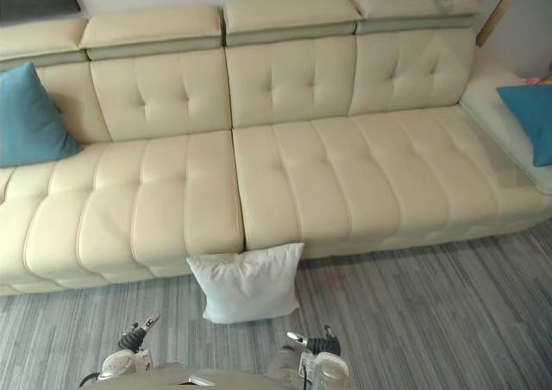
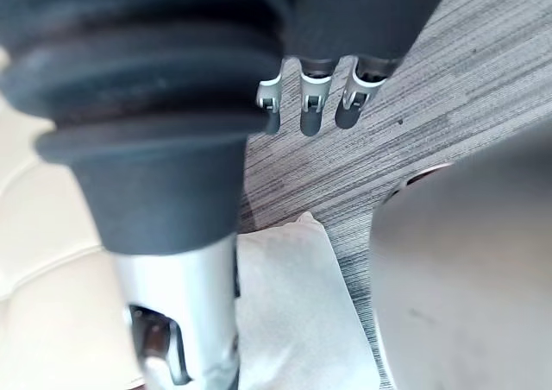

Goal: Pick up cushions and gather them together orderly.

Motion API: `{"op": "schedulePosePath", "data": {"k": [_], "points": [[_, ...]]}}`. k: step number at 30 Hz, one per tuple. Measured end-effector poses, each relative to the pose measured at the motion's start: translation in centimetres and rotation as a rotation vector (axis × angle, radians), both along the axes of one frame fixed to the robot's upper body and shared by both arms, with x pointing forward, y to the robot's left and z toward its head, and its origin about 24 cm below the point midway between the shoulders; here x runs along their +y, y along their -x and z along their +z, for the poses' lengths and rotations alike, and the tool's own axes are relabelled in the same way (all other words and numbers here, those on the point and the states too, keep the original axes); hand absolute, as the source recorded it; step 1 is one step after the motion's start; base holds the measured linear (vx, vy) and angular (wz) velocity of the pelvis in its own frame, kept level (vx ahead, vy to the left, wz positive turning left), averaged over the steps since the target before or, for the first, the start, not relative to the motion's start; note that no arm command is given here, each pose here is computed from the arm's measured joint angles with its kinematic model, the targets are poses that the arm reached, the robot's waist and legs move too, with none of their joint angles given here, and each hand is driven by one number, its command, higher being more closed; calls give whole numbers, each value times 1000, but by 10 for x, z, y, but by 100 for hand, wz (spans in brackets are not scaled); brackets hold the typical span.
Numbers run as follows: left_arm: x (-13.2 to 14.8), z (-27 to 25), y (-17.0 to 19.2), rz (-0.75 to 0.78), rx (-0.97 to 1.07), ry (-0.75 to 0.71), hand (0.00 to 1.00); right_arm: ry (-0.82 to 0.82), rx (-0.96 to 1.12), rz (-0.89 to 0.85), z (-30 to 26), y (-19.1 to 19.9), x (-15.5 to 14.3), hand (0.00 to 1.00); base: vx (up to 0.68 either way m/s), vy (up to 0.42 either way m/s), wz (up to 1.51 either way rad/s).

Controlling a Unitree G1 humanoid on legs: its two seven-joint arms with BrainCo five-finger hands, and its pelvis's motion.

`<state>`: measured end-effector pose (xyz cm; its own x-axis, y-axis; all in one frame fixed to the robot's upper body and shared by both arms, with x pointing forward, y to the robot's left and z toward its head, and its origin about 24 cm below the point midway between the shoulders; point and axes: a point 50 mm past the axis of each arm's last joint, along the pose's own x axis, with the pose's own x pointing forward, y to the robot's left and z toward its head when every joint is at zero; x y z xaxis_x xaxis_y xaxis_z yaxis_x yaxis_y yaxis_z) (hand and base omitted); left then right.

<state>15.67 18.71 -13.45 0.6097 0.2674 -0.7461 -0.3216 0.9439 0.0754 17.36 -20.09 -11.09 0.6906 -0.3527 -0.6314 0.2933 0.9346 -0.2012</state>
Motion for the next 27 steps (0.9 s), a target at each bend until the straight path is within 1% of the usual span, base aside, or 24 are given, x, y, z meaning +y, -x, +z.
{"op": "schedulePosePath", "data": {"k": [2, 4, 5, 6, 7, 8, 10, 12, 13, 15, 17, 18, 20, 22, 23, 24, 27], "points": [[-2, 11, -21, -27, -66, -16, 0, 64, -76, 29, 16, -21, -6, 0, -303, -65, 5], [-4, 29, -52, -46, -164, -40, 0, 162, -221, 27, 50, -56, -22, 0, -282, -43, -10], [-2, 33, -56, -46, -180, -48, 0, 178, -248, 23, 57, -61, -25, 0, -195, -37, -6], [1, 43, -70, -50, -228, -71, 0, 211, -306, 12, 71, -72, -30, 0, -128, -37, 6], [4, 49, -76, -51, -255, -85, 0, 223, -332, 7, 78, -77, -31, 0, -146, -54, 6], [11, 64, -91, -45, -319, -117, 0, 245, -378, -3, 90, -86, -34, 0, -120, -58, 1], [19, 84, -111, -39, -396, -149, 0, 257, -444, -28, 108, -103, -34, 0, -121, -66, 1], [23, 101, -128, -29, -456, -166, 0, 270, -512, -36, 127, -120, -34, 0, -99, -38, 6], [27, 123, -145, -25, -535, -186, 0, 289, -580, -48, 148, -135, -34, 0, -82, -25, 5], [30, 143, -159, -19, -599, -207, 0, 306, -650, -55, 172, -150, -36, 0, -67, -16, 6], [38, 181, -182, -17, -709, -248, 0, 343, -765, -67, 212, -169, -38, 0, -68, -8, 8], [40, 191, -186, -18, -739, -258, 0, 352, -794, -70, 223, -173, -39, 0, -57, -3, 9], [43, 229, -201, -20, -855, -290, 0, 382, -886, -73, 259, -186, -41, 0, -67, 0, 12], [44, 261, -211, -2, -947, -306, 0, 403, -985, -63, 297, -196, -37, 0, -74, -13, 10], [44, 266, -213, 2, -962, -308, 0, 402, -1007, -60, 306, -198, -34, 0, -76, -23, 0], [44, 280, -217, 14, -1001, -307, 0, 403, -1076, -41, 331, -204, -22, 0, -68, -18, -3], [39, 298, -222, 22, -1057, -285, 0, 405, -1156, -5, 359, -209, -2, 0, -109, -24, 0]]}}
